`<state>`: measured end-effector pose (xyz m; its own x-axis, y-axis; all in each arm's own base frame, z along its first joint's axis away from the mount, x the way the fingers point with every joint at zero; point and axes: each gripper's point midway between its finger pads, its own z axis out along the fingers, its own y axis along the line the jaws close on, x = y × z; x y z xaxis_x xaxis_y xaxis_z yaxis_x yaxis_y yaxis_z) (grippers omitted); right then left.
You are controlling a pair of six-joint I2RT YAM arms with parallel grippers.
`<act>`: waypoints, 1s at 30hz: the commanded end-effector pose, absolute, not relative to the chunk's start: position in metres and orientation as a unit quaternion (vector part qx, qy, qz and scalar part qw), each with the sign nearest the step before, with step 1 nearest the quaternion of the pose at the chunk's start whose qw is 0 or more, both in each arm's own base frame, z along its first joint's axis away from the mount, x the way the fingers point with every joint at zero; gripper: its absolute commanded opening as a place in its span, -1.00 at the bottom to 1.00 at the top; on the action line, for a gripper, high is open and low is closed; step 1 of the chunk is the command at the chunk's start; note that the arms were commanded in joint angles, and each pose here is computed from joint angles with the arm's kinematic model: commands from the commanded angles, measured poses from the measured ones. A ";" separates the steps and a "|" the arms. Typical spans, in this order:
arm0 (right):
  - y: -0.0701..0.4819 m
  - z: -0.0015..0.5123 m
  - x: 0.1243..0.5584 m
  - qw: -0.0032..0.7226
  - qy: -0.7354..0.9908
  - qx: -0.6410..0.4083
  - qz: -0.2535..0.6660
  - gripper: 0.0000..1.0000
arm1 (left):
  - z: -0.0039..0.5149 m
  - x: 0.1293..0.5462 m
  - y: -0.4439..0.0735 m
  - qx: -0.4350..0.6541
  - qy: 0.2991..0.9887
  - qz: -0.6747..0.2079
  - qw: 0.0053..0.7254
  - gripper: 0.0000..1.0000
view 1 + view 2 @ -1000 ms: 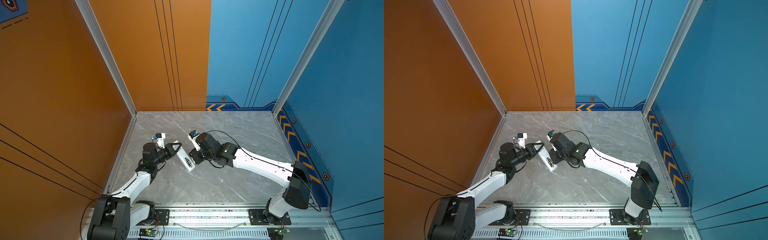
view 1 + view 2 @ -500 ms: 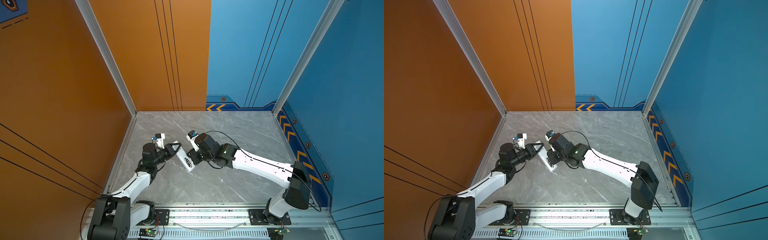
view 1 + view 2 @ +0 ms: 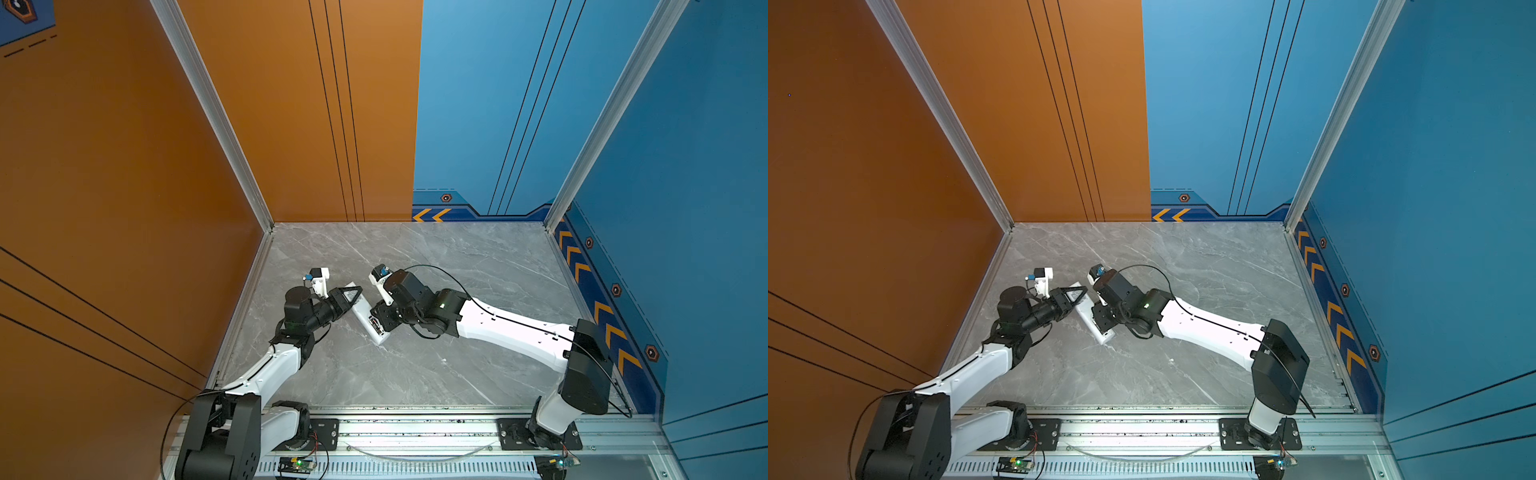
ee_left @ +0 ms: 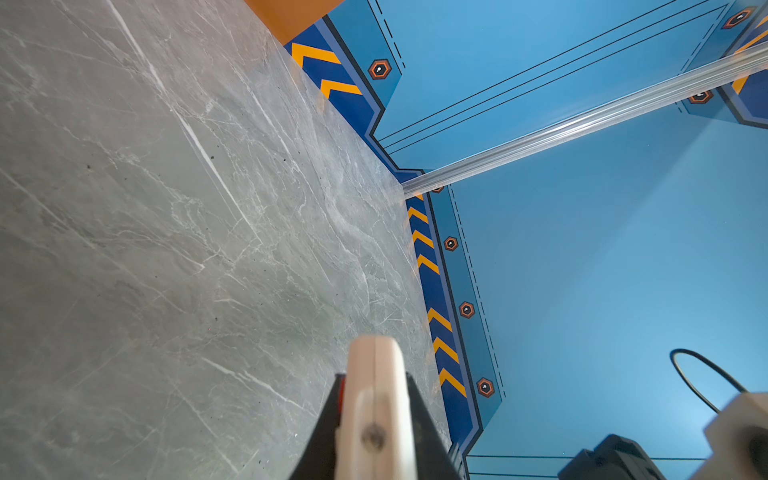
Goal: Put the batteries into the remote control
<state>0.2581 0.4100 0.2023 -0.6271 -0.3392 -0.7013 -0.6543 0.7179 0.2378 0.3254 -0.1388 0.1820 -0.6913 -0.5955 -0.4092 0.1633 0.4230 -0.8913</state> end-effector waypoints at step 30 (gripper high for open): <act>0.422 0.177 0.256 0.307 0.876 -0.288 0.236 -0.80 | 0.192 0.324 -0.135 -0.138 0.748 -0.525 0.382 -1.00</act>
<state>0.2566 0.4171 0.1799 -0.6403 -0.3699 -0.6732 -0.6553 0.7203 0.2275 0.3255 -0.1364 0.1820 -0.6873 -0.6019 -0.4065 0.1588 0.4216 -0.8928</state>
